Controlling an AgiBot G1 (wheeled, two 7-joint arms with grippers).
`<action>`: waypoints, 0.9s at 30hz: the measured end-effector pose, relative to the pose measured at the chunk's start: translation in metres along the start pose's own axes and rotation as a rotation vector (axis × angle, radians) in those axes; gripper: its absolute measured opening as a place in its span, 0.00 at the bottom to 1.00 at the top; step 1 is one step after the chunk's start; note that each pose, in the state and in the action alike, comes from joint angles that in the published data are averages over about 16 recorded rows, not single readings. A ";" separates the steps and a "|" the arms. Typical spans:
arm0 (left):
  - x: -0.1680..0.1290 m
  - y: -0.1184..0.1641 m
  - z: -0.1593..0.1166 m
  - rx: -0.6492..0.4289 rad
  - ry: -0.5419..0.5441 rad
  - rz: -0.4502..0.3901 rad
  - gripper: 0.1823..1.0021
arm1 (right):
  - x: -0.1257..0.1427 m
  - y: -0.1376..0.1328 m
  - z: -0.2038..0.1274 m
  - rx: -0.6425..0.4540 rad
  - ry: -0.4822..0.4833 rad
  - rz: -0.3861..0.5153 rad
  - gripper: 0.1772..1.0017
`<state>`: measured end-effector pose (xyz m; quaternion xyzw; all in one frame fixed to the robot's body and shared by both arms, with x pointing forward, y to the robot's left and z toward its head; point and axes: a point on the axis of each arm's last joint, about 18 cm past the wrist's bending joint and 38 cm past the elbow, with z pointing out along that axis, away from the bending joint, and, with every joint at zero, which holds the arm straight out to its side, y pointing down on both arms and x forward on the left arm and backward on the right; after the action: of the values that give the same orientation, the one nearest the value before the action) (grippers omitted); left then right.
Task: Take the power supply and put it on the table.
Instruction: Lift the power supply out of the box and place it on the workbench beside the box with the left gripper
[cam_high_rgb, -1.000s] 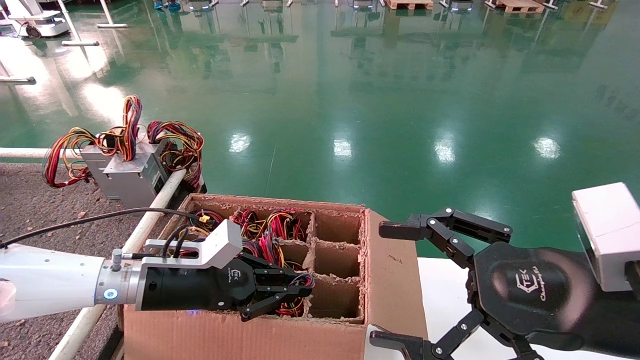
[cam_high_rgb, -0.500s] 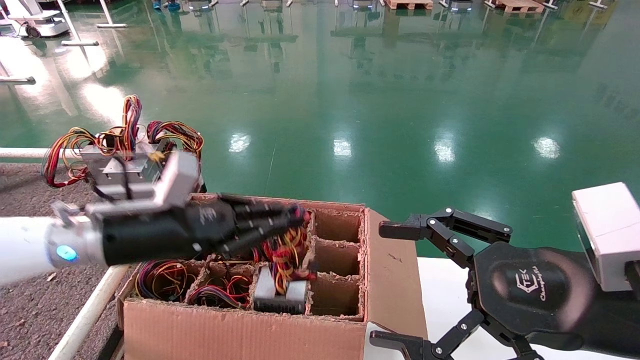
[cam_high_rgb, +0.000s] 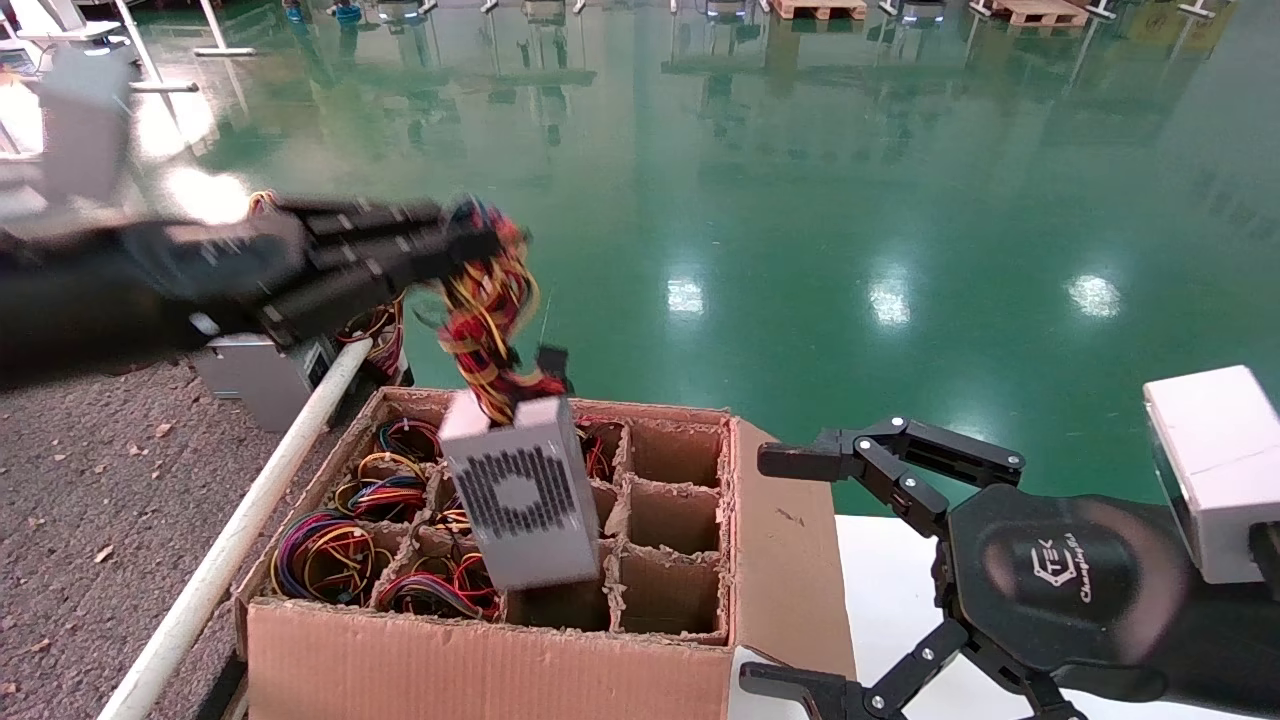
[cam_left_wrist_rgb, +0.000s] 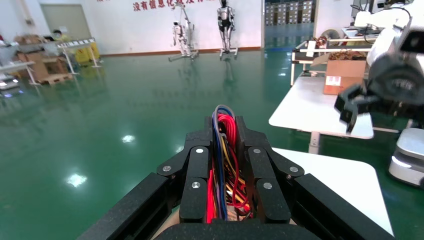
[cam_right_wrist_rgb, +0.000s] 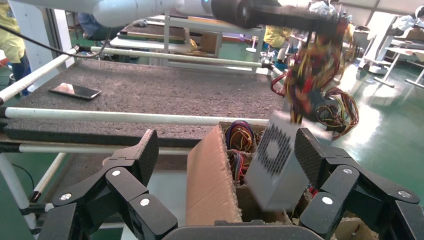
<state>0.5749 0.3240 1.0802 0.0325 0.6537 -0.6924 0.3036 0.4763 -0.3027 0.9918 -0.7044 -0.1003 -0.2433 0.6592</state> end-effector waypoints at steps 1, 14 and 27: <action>-0.001 -0.007 -0.005 0.003 -0.010 0.010 0.10 | 0.000 0.000 0.000 0.000 0.000 0.000 1.00; -0.011 -0.061 -0.093 -0.033 -0.201 0.097 0.10 | 0.000 0.000 0.000 0.000 0.000 0.000 1.00; -0.002 -0.048 -0.179 -0.114 -0.388 0.076 0.09 | 0.000 0.000 0.000 0.000 0.000 0.000 1.00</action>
<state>0.4914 0.4889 1.0978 -0.0940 0.6195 -0.6356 0.4510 0.4763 -0.3027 0.9918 -0.7044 -0.1002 -0.2434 0.6593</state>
